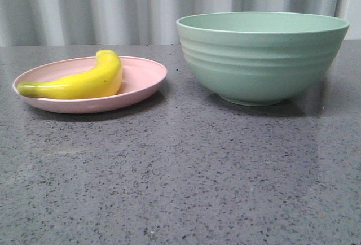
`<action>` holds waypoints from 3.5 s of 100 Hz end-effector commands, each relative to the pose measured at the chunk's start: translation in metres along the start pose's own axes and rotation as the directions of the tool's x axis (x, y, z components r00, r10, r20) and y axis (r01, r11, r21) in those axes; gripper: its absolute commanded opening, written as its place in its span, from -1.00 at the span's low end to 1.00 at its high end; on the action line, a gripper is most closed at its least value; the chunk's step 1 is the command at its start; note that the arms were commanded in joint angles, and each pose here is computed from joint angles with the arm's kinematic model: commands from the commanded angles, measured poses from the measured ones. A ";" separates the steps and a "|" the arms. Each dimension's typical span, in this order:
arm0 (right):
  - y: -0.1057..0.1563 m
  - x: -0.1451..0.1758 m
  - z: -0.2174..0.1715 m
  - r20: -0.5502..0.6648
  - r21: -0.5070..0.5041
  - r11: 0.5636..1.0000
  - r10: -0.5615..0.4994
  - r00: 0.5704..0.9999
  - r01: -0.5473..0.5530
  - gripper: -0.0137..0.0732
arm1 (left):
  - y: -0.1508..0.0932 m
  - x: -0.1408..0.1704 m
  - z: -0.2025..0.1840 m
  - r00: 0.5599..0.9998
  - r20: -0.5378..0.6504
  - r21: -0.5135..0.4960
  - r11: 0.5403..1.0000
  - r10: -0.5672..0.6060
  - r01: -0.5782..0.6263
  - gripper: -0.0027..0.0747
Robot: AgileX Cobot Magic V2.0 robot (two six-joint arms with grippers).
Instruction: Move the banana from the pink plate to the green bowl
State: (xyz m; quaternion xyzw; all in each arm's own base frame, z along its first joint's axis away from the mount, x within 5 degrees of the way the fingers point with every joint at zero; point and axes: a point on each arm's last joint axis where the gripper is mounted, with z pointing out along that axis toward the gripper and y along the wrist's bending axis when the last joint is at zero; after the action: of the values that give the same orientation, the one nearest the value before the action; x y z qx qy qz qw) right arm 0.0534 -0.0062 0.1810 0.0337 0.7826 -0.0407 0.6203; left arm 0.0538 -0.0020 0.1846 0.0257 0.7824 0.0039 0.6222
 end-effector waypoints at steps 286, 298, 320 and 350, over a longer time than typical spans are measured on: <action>-0.001 -0.086 -0.011 0.191 -0.017 0.999 0.046 0.980 -0.044 -0.85 | 0.004 -0.080 -0.017 0.932 0.348 0.014 0.994 -0.106 0.108 -0.98; 0.000 -0.104 -0.008 0.124 -0.037 0.995 0.097 0.988 -0.093 -0.85 | 0.005 -0.102 -0.015 0.938 0.330 0.014 0.994 -0.104 0.105 -0.98; 0.001 -0.130 0.010 0.018 -0.034 0.995 0.098 0.995 -0.097 -0.85 | 0.007 -0.130 0.002 0.954 0.282 0.008 0.994 -0.104 0.106 -0.98; 0.001 -0.130 0.021 -0.028 -0.035 0.993 0.114 0.993 -0.115 -0.85 | 0.009 -0.145 0.015 0.932 0.346 -0.007 0.994 -0.103 0.112 0.06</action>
State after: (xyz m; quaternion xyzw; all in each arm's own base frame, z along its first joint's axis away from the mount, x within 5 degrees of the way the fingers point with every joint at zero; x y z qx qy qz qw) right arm 0.1005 -0.0069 0.2864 0.0694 0.8103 0.0128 0.5817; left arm 0.0997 -0.0016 0.2977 -0.0119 0.7216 -0.0231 0.6918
